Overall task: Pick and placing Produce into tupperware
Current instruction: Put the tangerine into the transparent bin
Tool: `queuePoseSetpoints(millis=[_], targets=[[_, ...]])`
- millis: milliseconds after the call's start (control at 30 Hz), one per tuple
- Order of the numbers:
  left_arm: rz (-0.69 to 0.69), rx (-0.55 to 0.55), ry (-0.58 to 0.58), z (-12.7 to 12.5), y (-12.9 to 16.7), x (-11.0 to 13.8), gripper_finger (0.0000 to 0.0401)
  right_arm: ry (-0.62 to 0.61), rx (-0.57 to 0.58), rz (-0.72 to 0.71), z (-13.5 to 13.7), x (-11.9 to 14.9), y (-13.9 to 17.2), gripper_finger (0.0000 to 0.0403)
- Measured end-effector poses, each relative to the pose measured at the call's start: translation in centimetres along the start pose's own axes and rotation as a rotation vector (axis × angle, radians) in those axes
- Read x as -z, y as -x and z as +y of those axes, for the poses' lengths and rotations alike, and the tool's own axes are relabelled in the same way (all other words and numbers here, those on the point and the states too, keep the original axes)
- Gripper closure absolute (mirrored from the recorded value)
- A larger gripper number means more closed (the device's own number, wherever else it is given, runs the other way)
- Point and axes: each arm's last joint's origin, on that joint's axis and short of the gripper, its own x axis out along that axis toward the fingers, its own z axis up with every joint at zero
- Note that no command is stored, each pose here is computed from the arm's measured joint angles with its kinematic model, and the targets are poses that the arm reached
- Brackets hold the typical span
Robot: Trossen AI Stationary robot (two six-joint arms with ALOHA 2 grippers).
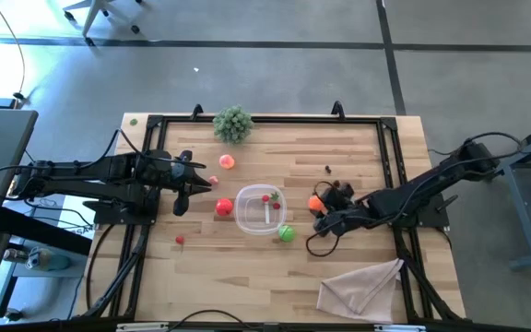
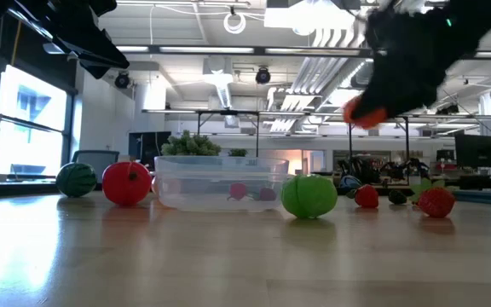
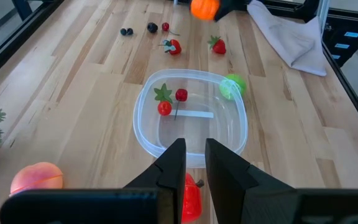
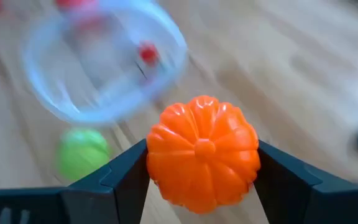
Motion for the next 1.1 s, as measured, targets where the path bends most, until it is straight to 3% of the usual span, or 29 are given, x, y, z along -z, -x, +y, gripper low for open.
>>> queuePoseSetpoints(millis=[333, 567, 800, 1100], targets=[[0.000, 0.000, 0.000, 0.0, 0.0, 0.0, 0.0350, 0.266, -0.100, -0.311, 3.7, -9.0, 4.7, 0.0171], [0.000, 0.000, 0.000, 0.0, 0.0, 0.0, 0.0350, 0.340, -0.258, -0.428, 4.1, -12.3, 5.4, 0.0171], [0.000, 0.000, 0.001, 0.0, 0.0, 0.0, 0.0350, 0.344, -0.375, -0.363, 3.8, -13.4, -0.5, 0.0171], [0.000, 0.000, 0.000, 0.0, 0.0, 0.0, 0.0350, 0.320, -0.470, -0.142, 4.2, -11.7, -10.0, 0.0171]])
